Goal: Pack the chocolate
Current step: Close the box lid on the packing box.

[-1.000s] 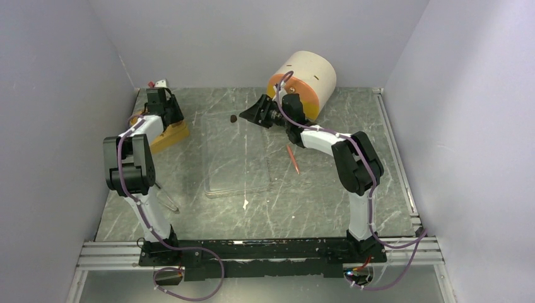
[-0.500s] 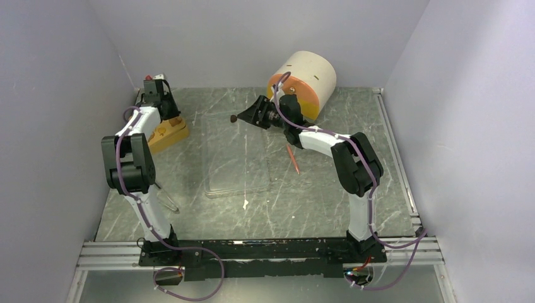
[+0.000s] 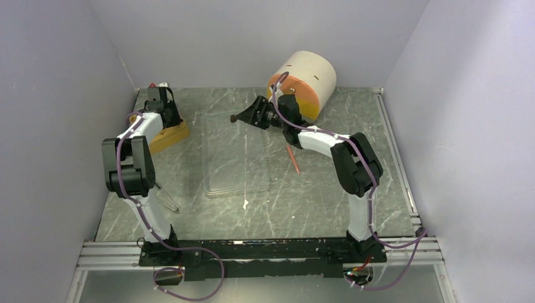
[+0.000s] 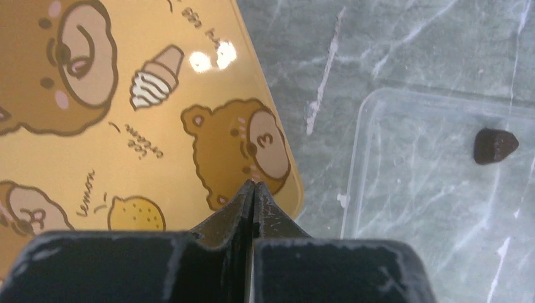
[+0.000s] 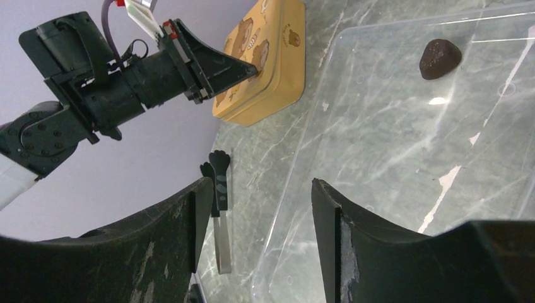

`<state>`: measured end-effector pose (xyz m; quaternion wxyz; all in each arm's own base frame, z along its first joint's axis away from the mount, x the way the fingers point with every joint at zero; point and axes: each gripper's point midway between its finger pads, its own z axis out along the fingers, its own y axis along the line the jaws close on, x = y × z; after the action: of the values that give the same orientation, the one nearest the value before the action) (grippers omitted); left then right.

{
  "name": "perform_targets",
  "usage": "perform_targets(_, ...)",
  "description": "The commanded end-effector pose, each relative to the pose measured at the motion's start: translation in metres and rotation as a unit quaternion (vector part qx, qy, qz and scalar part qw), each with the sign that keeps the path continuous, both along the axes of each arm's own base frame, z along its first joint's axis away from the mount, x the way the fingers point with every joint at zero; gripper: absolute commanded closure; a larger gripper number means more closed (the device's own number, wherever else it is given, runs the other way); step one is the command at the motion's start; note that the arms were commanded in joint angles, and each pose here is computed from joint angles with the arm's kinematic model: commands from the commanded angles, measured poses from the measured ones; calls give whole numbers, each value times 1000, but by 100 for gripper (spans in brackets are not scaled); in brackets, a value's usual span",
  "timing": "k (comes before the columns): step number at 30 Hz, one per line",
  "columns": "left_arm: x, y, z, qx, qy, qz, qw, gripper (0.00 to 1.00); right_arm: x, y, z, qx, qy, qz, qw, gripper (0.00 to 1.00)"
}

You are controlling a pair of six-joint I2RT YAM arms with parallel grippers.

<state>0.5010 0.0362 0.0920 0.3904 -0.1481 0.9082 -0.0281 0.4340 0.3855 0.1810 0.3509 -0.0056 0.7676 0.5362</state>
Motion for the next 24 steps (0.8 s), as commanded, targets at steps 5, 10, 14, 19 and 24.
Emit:
perform_targets(5, -22, -12, 4, -5, 28, -14, 999, 95, 4, 3, 51, 23, -61, -1, 998, 37)
perform_targets(10, -4, -12, 50, -7, -10, -13, 1000, 95, 4, 1, 53, 21, -65, -6, 998, 37)
perform_targets(14, 3, -8, 48, 4, -6, -12, 1000, 91, 1, 2, 54, 29, -63, -3, 998, 37)
perform_targets(19, -32, -4, -5, 11, 88, -4, 996, 95, 0, 1, 57, 25, -67, -2, 997, 37)
perform_targets(24, -46, -6, 5, 13, 83, -14, 996, 95, -3, -1, 58, 20, -72, -3, 997, 37)
